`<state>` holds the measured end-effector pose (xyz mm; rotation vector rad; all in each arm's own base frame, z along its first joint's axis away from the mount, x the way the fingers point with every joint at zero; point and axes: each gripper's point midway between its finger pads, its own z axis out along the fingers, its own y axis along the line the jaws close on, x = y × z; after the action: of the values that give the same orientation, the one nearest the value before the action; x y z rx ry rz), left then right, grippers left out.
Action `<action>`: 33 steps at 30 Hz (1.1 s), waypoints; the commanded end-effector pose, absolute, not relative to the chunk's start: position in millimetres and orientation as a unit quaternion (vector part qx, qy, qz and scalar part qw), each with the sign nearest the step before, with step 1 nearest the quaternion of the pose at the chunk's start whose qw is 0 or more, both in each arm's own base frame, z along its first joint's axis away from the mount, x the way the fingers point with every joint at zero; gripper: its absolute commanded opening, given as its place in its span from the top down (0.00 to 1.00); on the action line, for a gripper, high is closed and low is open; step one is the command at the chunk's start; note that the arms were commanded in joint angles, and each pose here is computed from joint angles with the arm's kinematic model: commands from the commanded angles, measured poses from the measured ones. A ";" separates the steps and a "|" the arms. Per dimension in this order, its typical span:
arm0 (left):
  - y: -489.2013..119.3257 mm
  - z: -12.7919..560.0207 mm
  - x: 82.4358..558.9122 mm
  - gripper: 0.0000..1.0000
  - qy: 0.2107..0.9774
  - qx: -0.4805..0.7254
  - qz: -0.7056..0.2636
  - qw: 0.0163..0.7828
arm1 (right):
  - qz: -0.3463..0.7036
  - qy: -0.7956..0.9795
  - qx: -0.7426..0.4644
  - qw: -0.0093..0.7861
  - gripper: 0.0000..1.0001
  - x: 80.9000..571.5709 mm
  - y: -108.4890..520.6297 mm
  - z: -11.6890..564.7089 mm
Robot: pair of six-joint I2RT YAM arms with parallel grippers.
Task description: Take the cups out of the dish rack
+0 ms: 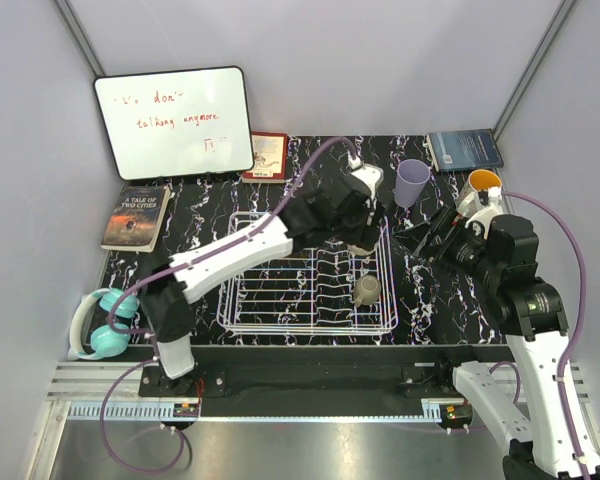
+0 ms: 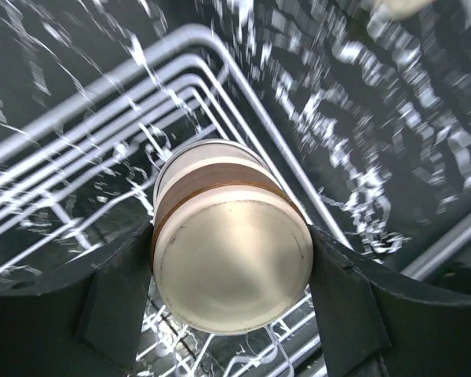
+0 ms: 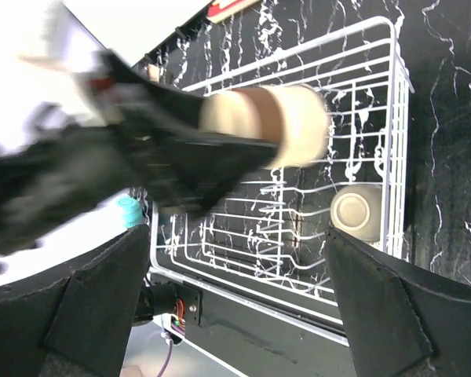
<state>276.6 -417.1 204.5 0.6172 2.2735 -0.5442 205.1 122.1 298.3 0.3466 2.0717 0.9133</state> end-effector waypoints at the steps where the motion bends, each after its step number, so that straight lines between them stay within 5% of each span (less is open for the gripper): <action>1: -391.3 288.0 279.0 0.79 0.845 0.196 -0.244 0.433 | 0.388 0.801 0.112 0.441 0.00 205.7 128.7 328.5; 7: -368.2 302.7 265.0 0.80 0.830 0.133 -0.362 0.403 | 0.418 0.793 0.150 0.418 0.00 217.1 136.2 320.5; 16: -342.3 356.6 216.3 0.85 0.637 0.122 -0.700 0.299 | 0.543 0.713 0.125 0.426 0.00 217.7 162.8 355.7; 23: -341.5 362.5 190.2 0.99 0.564 0.154 -0.778 0.229 | 0.570 0.711 0.120 0.395 0.00 230.3 174.2 357.0; 28: -344.3 353.9 192.6 1.00 0.570 0.152 -0.777 0.220 | 0.590 0.705 0.098 0.382 0.02 226.3 181.6 359.5; 33: -350.3 344.3 203.1 1.00 0.595 0.150 -0.755 0.231 | 0.607 0.694 0.080 0.378 0.19 220.4 186.1 372.1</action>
<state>205.8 -350.9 330.9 0.3221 1.7097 -2.0985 232.3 176.7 347.8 0.3165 1.8366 1.4642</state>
